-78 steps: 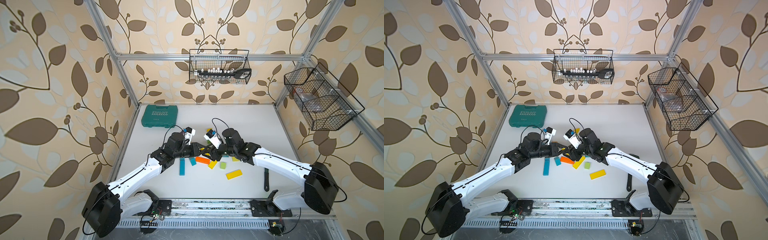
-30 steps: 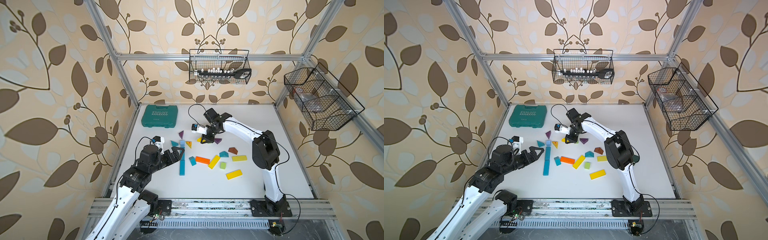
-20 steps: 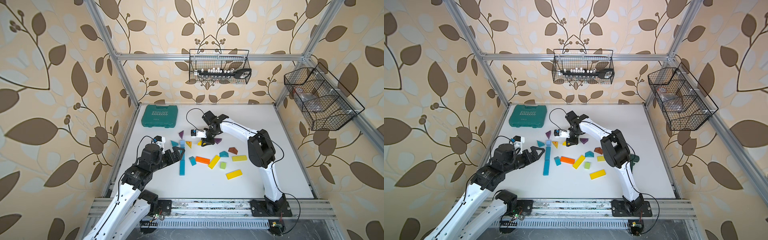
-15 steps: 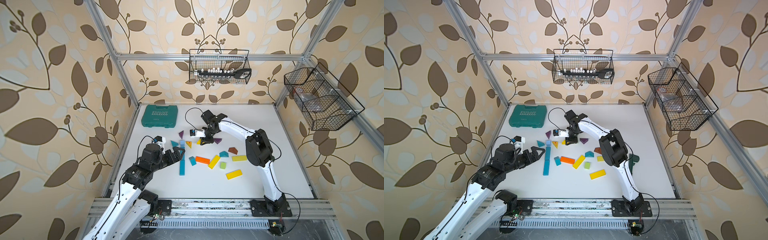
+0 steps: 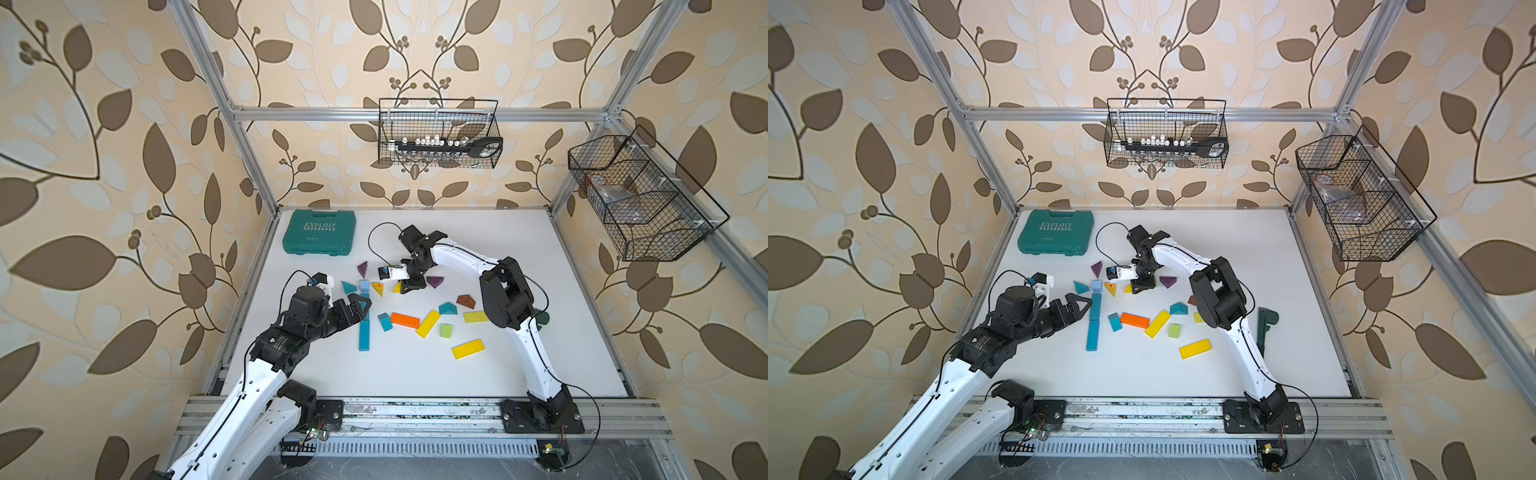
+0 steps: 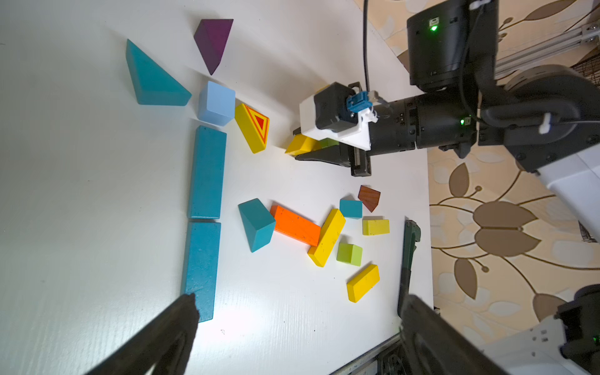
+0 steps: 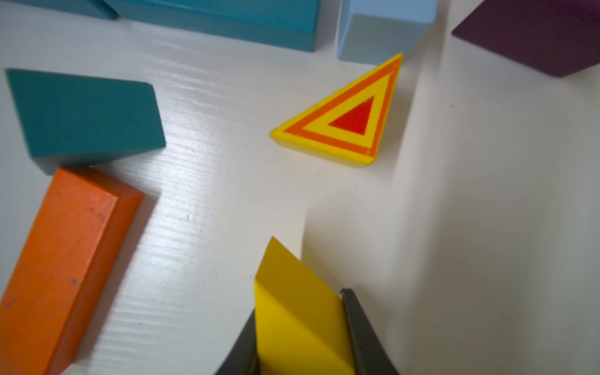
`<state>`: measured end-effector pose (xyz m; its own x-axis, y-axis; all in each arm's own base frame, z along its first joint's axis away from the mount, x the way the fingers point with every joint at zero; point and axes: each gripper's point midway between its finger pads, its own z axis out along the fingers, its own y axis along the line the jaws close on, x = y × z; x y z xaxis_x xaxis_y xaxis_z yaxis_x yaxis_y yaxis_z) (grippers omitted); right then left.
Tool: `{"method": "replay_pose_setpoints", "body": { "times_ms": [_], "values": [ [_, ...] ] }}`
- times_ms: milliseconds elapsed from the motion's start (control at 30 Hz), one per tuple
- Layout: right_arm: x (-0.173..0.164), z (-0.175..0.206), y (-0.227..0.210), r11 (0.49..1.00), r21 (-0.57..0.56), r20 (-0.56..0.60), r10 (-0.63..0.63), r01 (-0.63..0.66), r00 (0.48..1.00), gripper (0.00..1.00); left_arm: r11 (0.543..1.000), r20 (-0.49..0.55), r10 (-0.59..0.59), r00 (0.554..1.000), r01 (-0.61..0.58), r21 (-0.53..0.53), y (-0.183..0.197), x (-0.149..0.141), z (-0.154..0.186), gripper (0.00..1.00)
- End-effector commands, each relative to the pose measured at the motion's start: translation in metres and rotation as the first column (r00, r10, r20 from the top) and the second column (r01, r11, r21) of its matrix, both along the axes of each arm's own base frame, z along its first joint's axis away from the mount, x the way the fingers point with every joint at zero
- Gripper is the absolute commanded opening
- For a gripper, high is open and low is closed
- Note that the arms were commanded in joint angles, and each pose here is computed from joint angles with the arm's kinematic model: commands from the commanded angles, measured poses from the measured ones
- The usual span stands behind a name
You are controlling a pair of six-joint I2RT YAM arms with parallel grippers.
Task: Assemble a small pinwheel with building blocks
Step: Assemble the building block at the center of the board.
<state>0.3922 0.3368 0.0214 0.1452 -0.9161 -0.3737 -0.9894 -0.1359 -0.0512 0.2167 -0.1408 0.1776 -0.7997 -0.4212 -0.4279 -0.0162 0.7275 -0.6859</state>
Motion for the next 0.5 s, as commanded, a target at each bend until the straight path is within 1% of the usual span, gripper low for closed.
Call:
{"method": "replay_pose_setpoints", "body": {
  "times_ms": [0,233,467],
  "values": [
    [0.0052,-0.005,-0.0023,1.0,-0.015,0.007,0.013,-0.013,1.0,0.0,1.0,0.026,0.005,1.0,-0.005,-0.017,-0.0003,0.0061,0.0057,0.99],
    [0.0106,-0.0076,-0.0027,1.0,-0.021,0.027,0.019,-0.019,0.999,0.0,1.0,0.025,0.003,1.0,-0.003,-0.013,0.0001,0.0072,0.0048,0.99],
    [0.008,-0.011,-0.0056,0.999,-0.041,0.01,0.034,-0.034,0.999,0.0,1.0,0.023,-0.003,1.0,0.003,-0.009,0.0002,0.0073,0.0035,0.99]
  ]
}}
